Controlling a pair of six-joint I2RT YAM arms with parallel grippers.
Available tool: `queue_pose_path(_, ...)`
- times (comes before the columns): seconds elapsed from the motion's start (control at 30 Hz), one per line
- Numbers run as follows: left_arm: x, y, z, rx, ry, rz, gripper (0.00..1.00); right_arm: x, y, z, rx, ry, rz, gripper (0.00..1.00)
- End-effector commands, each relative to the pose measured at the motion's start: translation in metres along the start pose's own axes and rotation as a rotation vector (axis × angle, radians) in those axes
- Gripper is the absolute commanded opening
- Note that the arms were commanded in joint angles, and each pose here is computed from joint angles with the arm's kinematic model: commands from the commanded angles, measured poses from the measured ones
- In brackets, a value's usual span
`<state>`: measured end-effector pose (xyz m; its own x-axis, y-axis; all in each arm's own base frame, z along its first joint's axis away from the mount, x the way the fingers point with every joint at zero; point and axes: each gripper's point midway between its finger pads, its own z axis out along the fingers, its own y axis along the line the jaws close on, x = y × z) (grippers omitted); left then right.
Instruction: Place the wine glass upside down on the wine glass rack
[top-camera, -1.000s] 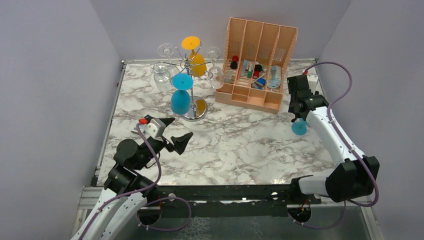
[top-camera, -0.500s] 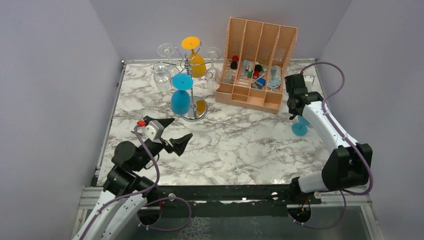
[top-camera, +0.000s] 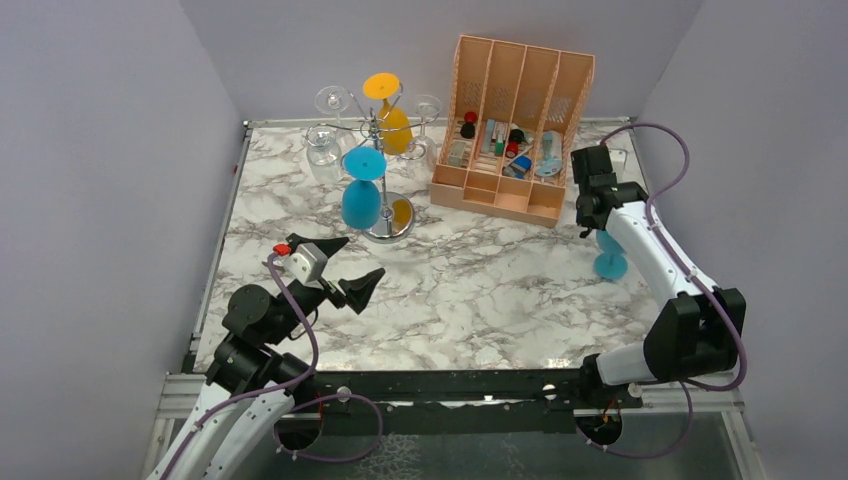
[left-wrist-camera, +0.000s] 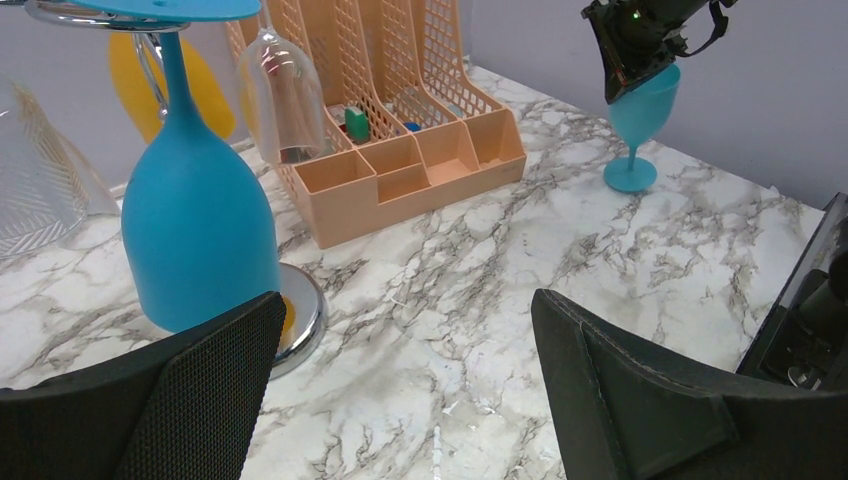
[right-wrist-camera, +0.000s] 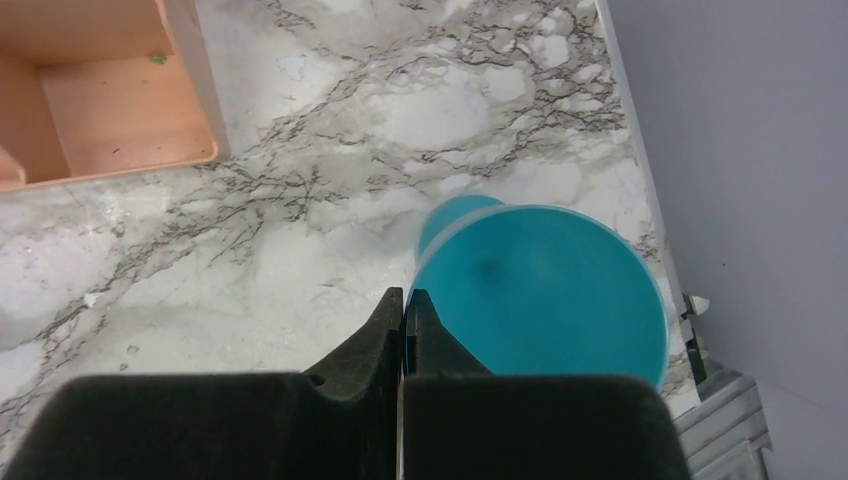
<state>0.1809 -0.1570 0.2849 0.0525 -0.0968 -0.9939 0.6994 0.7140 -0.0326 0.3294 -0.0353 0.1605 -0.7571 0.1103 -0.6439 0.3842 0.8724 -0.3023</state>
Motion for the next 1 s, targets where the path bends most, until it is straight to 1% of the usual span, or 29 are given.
queue_pose_path(0.0, -0.006, -0.008, 0.000, 0.046, -0.033, 0.009, 0.99, -0.012, 0.004, -0.021, -0.096, -0.026, 0.020, 0.01)
queue_pose_path(0.13, -0.007, -0.011, -0.001, 0.059, -0.044, 0.010, 0.99, -0.012, 0.005, -0.036, -0.154, -0.014, 0.019, 0.01)
queue_pose_path(0.4, -0.010, -0.018, 0.000, 0.101, -0.067, 0.020, 0.99, -0.003, 0.013, -0.076, -0.348, -0.037, 0.032, 0.01)
queue_pose_path(0.53, -0.013, -0.030, 0.001, 0.187, -0.075, 0.087, 0.99, -0.002, 0.021, -0.101, -0.479, -0.053, 0.032, 0.01)
queue_pose_path(0.63, -0.017, -0.040, 0.000, 0.262, -0.097, 0.170, 0.99, -0.003, 0.032, -0.125, -0.609, -0.075, 0.032, 0.01)
queue_pose_path(0.83, -0.022, -0.054, -0.003, 0.363, -0.135, 0.292, 0.99, -0.001, 0.065, -0.190, -0.997, -0.125, -0.006, 0.01)
queue_pose_path(0.97, -0.025, -0.063, -0.006, 0.425, -0.157, 0.354, 0.99, -0.004, 0.074, -0.217, -1.137, -0.140, -0.011, 0.01)
